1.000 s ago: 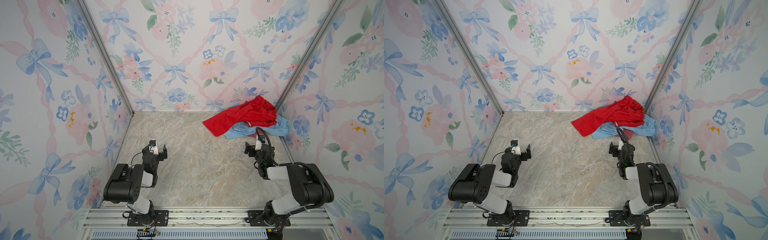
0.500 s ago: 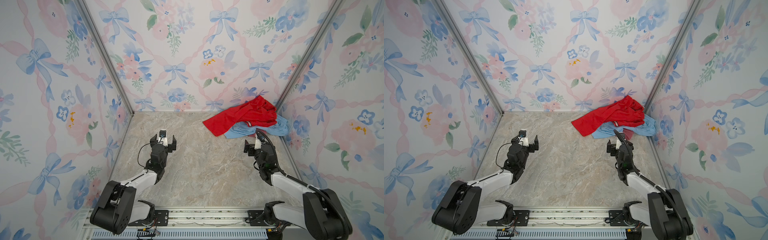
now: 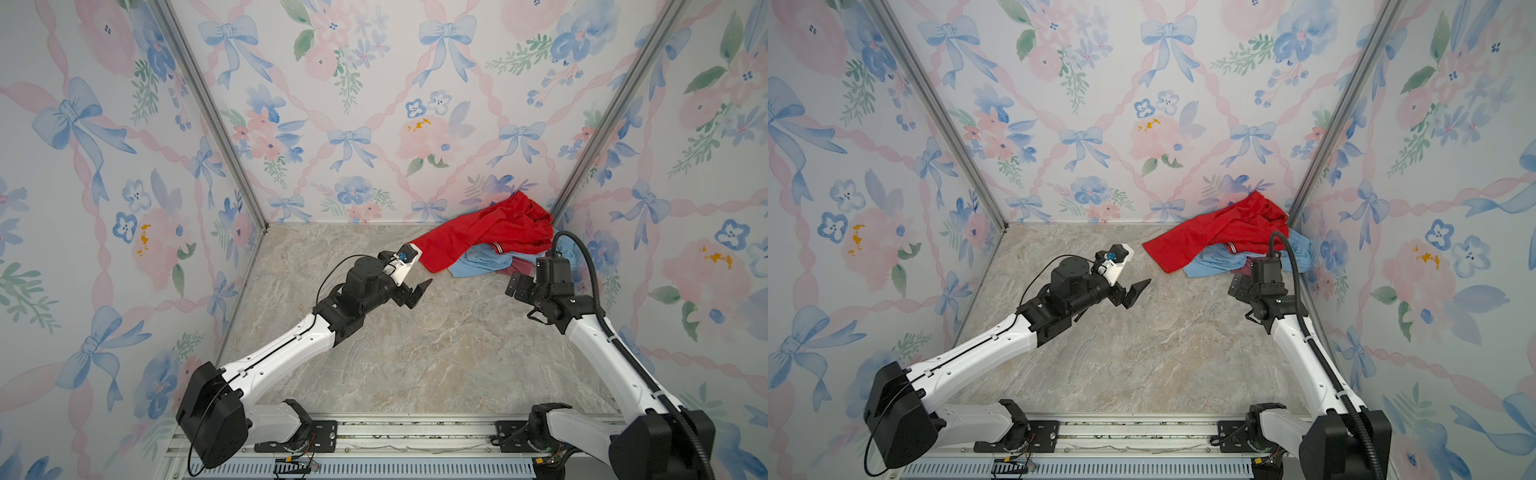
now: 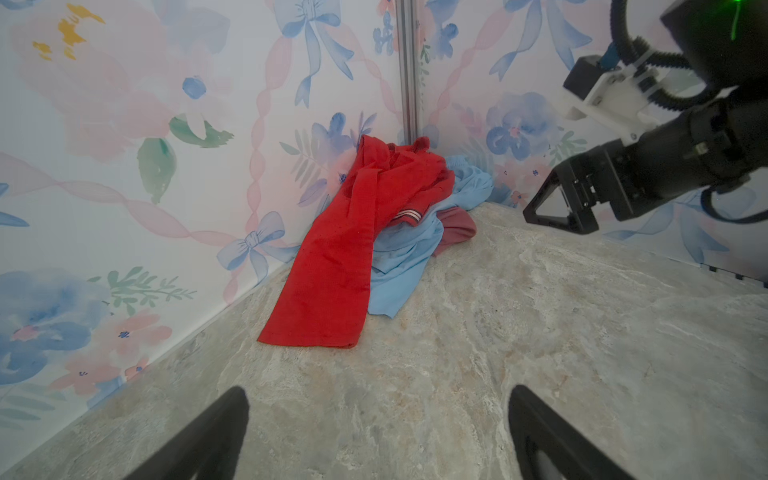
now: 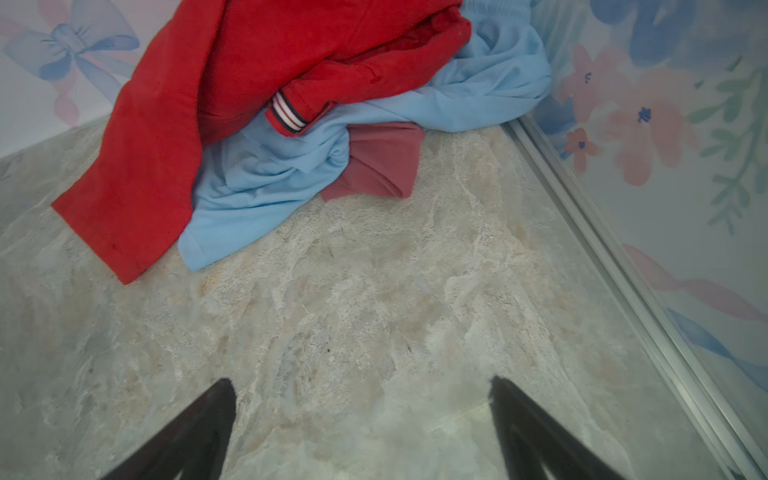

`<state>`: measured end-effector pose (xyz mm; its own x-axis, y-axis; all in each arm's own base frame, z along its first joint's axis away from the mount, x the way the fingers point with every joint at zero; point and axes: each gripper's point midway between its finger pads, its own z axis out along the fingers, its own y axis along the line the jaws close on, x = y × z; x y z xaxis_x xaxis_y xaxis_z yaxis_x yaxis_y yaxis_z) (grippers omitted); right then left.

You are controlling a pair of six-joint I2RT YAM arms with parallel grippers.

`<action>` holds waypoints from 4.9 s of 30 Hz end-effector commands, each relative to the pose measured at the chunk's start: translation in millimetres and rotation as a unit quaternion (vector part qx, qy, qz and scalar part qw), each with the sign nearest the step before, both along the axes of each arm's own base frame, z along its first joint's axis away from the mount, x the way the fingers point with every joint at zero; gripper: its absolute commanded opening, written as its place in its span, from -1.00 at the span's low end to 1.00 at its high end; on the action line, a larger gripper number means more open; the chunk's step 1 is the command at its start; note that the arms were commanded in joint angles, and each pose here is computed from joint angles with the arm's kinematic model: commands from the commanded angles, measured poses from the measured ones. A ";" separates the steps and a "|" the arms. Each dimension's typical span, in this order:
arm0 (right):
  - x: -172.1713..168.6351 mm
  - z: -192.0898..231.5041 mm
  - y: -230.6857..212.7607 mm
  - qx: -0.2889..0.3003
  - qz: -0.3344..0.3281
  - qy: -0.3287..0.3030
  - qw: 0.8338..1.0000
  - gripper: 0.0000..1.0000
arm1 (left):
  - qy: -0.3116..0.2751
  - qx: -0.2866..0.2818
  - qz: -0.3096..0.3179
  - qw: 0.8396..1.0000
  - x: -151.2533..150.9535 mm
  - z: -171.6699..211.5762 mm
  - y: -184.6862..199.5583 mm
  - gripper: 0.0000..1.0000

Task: Pick out a specific cloth from the pile
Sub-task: 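Grasp the pink cloth in the pile with the right gripper while the left arm extends, then lift the pink cloth out of the pile with the right gripper, then lower the pink cloth to the left gripper, which grasps it, then release right, then drag the pink cloth to the far wall with left gripper while right arm withdraws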

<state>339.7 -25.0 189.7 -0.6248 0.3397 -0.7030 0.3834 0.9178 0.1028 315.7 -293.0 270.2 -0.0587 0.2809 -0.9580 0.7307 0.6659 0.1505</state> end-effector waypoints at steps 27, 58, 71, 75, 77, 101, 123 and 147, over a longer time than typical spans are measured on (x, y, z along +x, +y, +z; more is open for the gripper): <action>175.7 -143.5 -73.8 0.131 -0.088 0.083 0.984 0.26 | -0.032 -0.021 -0.004 0.999 3.6 -14.2 12.1 0.96; 119.6 429.6 246.9 0.279 0.275 -0.460 0.797 -1.00 | -0.099 -0.058 0.118 0.986 30.0 37.4 115.8 0.96; 60.4 157.8 369.8 0.291 0.338 -0.215 0.869 -1.00 | 0.012 -0.101 0.302 0.948 -55.8 14.8 216.7 0.96; 21.4 77.8 385.2 0.278 0.372 -0.115 0.878 -0.54 | 0.076 -0.108 0.284 0.950 -64.2 -10.2 207.8 0.96; 1.1 60.8 385.7 0.254 0.388 -0.096 0.881 -0.11 | 0.098 -0.111 0.277 0.949 -61.7 -17.6 201.6 0.96; -156.7 -20.8 154.5 0.090 0.248 -0.044 0.963 0.97 | 0.316 0.160 0.151 0.923 12.3 -186.8 13.2 0.96; -155.0 -18.6 180.3 0.118 0.286 -0.044 0.950 0.97 | 0.257 -0.080 0.056 0.961 12.2 -96.7 1.3 -1.00; -154.0 -11.7 200.5 0.121 0.309 -0.046 0.942 0.98 | -0.031 -0.094 0.442 0.891 100.0 24.2 230.0 -1.00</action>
